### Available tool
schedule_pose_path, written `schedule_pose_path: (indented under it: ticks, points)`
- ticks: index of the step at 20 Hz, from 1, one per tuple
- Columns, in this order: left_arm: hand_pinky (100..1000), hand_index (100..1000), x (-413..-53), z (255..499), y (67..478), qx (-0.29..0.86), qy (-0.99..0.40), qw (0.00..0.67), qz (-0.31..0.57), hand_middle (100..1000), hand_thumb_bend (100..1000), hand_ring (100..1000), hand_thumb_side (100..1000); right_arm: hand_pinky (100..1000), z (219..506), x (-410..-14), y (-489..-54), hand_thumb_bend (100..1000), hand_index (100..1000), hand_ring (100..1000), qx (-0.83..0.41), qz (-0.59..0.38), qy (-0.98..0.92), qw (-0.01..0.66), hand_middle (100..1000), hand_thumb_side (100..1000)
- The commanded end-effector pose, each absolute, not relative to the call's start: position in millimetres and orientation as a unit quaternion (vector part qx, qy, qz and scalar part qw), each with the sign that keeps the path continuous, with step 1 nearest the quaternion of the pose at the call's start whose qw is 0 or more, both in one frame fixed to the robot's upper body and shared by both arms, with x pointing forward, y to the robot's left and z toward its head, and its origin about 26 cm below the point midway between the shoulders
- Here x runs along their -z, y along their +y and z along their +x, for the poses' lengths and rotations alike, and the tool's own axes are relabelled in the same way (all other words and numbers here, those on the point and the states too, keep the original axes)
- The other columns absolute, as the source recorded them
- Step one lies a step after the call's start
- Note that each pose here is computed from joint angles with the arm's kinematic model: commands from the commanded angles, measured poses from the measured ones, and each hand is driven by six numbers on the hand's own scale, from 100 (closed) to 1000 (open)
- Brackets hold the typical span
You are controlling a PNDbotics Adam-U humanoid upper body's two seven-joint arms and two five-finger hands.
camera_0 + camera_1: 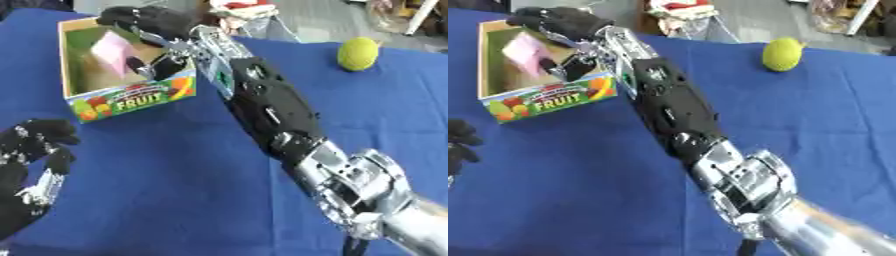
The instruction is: Pick up objects on the table and place them in the box.
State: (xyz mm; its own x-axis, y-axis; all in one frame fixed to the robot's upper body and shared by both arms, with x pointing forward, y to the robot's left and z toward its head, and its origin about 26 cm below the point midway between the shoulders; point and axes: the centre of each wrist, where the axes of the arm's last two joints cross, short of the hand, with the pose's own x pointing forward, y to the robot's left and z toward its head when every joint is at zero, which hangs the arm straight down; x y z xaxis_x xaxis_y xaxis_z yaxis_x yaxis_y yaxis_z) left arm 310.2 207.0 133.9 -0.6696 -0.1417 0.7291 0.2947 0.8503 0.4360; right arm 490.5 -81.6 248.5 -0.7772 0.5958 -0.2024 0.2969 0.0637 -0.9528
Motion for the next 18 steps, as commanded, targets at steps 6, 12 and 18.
schedule_pose_path:
  ticks: [6,12,18]
  points:
    - [509,770,-140.4,309.4,207.5,0.27,-0.878,0.394,-0.041,636,217,638,460,890,492.3,-269.2,-91.1,130,1000,896,-0.57,-0.35,-0.74,0.075,993,109]
    - [510,770,-140.4,309.5,212.0,0.268,-0.878,0.396,-0.03,636,221,637,462,903,501.1,-290.9,-133.4,100,1000,896,-0.542,-0.369,-0.744,0.128,965,100]
    - [510,770,-139.5,309.2,218.0,0.265,-0.878,0.399,-0.016,636,224,637,464,900,505.3,-314.1,-196.7,100,1000,884,-0.464,-0.395,-0.759,0.227,926,115]
